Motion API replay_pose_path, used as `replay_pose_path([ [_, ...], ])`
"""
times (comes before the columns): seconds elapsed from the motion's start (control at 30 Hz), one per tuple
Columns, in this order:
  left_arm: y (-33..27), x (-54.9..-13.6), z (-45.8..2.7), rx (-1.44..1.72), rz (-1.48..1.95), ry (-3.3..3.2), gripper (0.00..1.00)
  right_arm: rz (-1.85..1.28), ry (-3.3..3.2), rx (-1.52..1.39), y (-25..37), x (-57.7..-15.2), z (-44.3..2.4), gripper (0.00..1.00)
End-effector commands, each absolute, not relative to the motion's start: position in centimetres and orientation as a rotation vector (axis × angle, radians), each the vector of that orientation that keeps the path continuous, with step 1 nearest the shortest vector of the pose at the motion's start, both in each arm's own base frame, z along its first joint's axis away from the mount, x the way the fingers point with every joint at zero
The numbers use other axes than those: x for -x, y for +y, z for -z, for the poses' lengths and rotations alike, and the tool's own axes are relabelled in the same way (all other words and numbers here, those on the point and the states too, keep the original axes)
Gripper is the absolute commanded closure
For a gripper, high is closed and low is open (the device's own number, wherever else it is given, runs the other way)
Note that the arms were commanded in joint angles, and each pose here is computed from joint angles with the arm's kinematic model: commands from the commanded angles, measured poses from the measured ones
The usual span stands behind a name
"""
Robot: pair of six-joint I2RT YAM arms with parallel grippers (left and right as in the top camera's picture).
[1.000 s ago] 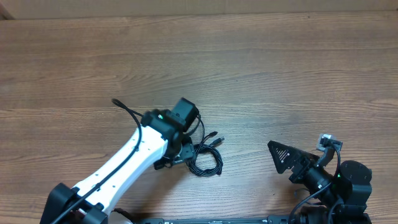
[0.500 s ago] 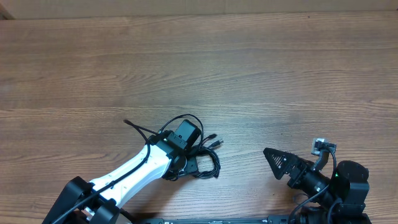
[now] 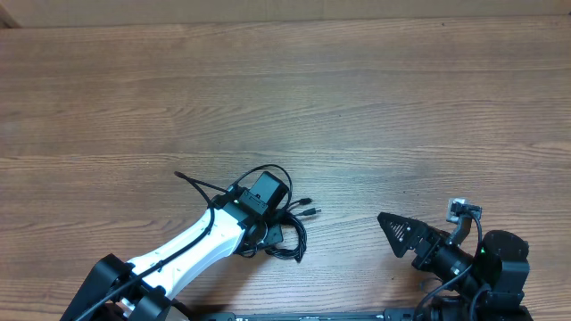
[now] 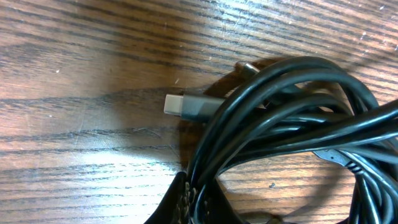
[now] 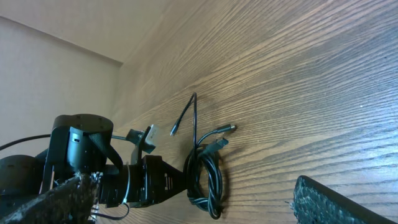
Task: Untangle cables
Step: 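Rotate and move the right gripper toward the cable bundle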
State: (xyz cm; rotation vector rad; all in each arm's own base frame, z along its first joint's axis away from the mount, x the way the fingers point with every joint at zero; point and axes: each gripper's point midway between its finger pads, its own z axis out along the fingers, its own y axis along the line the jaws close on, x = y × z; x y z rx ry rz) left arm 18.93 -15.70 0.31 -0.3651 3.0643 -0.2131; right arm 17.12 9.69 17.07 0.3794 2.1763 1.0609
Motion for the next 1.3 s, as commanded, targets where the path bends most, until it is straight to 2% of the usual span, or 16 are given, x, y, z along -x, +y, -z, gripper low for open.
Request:
replay_pose_path([
  [0.0, -15.3, -19.2, -0.4, 0.45, 0.218, 3.071, 0.96, -1.047, 2.153, -0.36, 9.6, -17.2, -18.0, 0.0],
  [0.2, -20.2, -20.7, -3.6, 0.864, 0.755, 3.069, 0.96, -1.02, 2.151, -0.376, 9.2, -17.4, -17.8, 0.0],
  [0.3, -21.2, -21.7, -4.3, 0.9, 0.873, 3.028, 0.96, -1.021, 2.162, -0.384, 9.2, -17.3, -17.6, 0.0],
  [0.37, -21.5, -22.4, -4.6, 0.798, 0.897, 3.008, 0.96, -1.023, 2.176, -0.394, 9.2, -17.1, -17.3, 0.0],
  [0.53, -21.5, -23.3, -5.5, 0.312, 0.894, 2.98, 0.96, -1.03, 2.226, -0.428, 9.3, -16.4, -16.4, 0.01],
  [0.8, -19.3, -22.3, -6.8, -0.321, 0.704, 2.942, 0.96, -1.105, 2.165, -0.373, 10.1, -16.9, -18.0, 0.0],
  [0.93, -19.1, -22.6, -9.0, -0.477, 0.669, 2.858, 0.96, -1.176, 2.197, -0.505, 10.3, -17.0, -17.6, 0.0],
  [1.27, -16.1, -23.8, -14.3, -0.434, 0.44, 2.717, 0.96, -1.34, 2.38, -0.78, 11.3, -17.9, -14.8, 0.0],
])
